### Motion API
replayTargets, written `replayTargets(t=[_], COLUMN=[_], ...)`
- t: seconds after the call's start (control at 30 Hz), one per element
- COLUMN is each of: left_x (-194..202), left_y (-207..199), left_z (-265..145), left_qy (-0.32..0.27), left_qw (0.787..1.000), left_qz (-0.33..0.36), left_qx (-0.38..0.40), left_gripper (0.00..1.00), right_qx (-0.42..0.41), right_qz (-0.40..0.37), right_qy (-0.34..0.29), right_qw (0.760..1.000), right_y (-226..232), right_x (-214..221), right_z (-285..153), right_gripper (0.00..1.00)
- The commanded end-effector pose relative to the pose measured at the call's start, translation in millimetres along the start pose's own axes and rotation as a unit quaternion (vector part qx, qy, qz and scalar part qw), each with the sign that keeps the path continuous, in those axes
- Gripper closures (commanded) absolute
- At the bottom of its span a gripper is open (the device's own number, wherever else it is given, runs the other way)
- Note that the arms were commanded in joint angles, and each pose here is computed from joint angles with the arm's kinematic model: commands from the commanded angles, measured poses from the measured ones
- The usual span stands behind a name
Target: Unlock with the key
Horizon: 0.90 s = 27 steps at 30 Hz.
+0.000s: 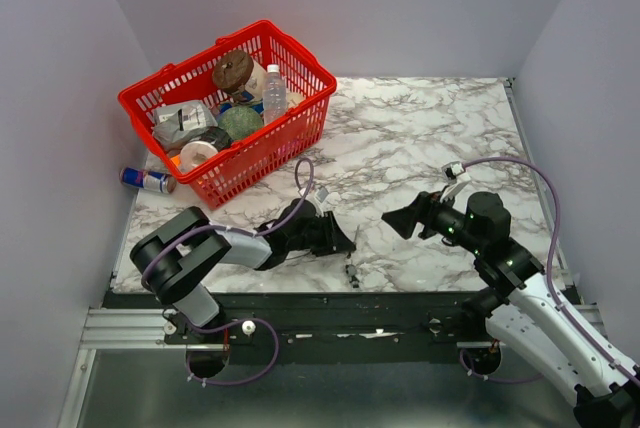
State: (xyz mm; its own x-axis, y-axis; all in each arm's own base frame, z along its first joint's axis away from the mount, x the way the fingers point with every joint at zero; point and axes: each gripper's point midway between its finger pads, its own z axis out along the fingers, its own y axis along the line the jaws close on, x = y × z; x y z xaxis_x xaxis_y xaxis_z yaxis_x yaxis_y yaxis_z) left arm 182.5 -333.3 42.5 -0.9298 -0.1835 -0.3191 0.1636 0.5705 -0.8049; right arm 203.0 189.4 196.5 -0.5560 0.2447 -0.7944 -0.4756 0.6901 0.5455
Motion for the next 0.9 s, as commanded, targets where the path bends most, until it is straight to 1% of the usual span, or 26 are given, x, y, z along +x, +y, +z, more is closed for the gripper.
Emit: replayTargets(t=[0.0, 0.07, 0.1, 0.17, 0.23, 0.37, 0.6, 0.73, 0.87], left_x=[-19, -26, -24, -30, -32, -39, -52, -56, -59], left_y=[3, 11, 22, 26, 39, 45, 68, 78, 80], left_z=[8, 11, 12, 15, 15, 18, 19, 20, 21], left_qy=[-0.014, -0.022, -0.014, -0.019, -0.019, -0.021, -0.026, -0.018, -0.011], left_qw=[1.000, 0.999, 0.999, 0.997, 0.994, 0.992, 0.988, 0.987, 0.989], left_qz=[0.017, 0.028, 0.028, 0.043, 0.052, 0.057, 0.042, 0.027, 0.011], left_qx=[0.000, -0.017, -0.041, -0.063, -0.093, -0.109, -0.147, -0.157, -0.149], left_gripper=[1.00, 1.00, 1.00, 1.00, 1.00, 1.00, 1.00, 1.00, 1.00], right_qx=[0.021, 0.023, 0.022, 0.022, 0.023, 0.025, 0.029, 0.029, 0.027], right_qz=[0.007, 0.007, 0.006, 0.004, 0.005, 0.005, 0.004, 0.004, 0.005], right_qy=[0.003, 0.001, 0.000, -0.001, 0.000, -0.005, -0.012, -0.014, -0.013], right_qw=[1.000, 1.000, 1.000, 1.000, 1.000, 1.000, 1.000, 0.999, 1.000], right_y=[-9, -9, -9, -9, -9, -9, -10, -9, -7], right_x=[6, 5, 5, 4, 4, 3, 2, 1, 0], right_z=[-2, -2, -2, -3, -3, -5, -9, -11, -12], right_gripper=[0.14, 0.14, 0.14, 0.14, 0.14, 0.14, 0.14, 0.14, 0.14])
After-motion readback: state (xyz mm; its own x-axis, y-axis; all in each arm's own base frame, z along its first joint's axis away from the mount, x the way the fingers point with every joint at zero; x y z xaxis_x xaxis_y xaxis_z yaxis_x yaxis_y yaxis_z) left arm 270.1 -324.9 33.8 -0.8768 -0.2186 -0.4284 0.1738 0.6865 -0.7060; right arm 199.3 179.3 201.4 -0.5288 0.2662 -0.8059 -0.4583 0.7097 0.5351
